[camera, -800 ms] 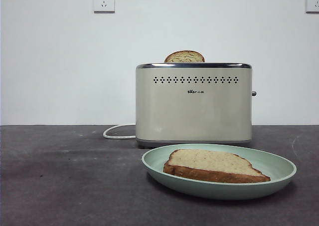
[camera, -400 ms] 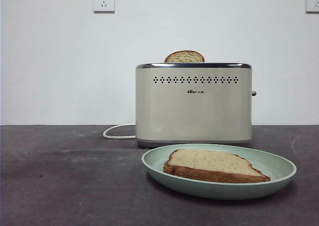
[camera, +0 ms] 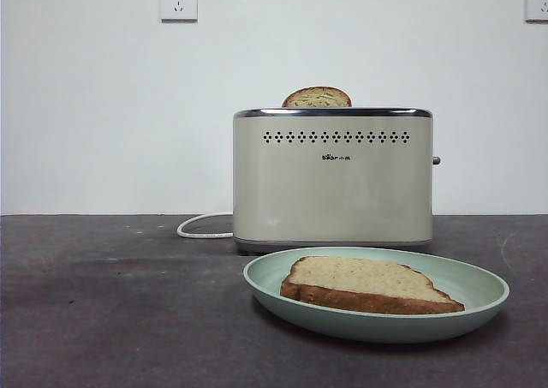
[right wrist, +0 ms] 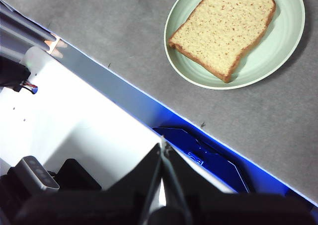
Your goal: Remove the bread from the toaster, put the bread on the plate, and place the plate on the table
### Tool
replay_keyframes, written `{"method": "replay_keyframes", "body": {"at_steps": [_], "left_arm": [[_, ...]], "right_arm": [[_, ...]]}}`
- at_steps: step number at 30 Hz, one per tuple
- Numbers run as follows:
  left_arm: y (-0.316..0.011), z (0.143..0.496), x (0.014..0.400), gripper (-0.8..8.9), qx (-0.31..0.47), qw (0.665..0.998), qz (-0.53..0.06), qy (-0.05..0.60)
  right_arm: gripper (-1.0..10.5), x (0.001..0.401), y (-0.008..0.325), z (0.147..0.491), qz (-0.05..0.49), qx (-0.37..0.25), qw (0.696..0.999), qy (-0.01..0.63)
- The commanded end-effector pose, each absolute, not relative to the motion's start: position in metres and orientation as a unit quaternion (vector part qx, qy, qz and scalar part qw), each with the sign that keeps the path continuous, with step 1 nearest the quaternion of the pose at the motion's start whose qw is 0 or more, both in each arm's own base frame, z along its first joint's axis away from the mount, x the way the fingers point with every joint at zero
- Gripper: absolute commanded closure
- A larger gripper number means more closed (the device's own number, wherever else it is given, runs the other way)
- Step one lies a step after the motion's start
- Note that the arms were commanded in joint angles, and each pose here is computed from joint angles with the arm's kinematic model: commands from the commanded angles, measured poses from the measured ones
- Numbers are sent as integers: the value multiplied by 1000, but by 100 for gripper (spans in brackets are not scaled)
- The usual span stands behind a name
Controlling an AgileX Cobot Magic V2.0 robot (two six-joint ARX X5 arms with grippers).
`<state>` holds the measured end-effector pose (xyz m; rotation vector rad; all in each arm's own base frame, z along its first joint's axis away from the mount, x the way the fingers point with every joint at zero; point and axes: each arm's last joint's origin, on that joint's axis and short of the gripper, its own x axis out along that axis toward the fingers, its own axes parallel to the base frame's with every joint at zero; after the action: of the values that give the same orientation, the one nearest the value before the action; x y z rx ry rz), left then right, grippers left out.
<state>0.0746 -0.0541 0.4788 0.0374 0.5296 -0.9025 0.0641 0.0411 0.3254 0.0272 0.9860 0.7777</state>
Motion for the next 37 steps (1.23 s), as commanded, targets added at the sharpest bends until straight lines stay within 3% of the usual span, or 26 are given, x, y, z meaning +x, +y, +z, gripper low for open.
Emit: {"method": "replay_keyframes", "body": {"at_steps": [1,7,13,20,25,32,37], "left_arm": [[-54,481,76,822,23,871,-430,236],[-55,490,82,821,53,892,-415,172],[-55,490,98,822,67,913,-397,65],[-44,428,116,821,71,938,-331,-74],[-28,366,114,821,77,958,-263,-82],[-9,283,98,817,73,990,-110,-41],[-5,236,92,817,65,994,-88,-24]], "right_arm": [[944,64,41,324,366,9,809,460],[944,64,41,324,366,9,809,460],[944,64,41,324,366,9,809,460],[944,64,41,324,366,9,809,460],[944,64,41,324,366,9,809,460],[944,64,41,324,366,9,809,460],[944,64,41,324,366,9,809,460]]}}
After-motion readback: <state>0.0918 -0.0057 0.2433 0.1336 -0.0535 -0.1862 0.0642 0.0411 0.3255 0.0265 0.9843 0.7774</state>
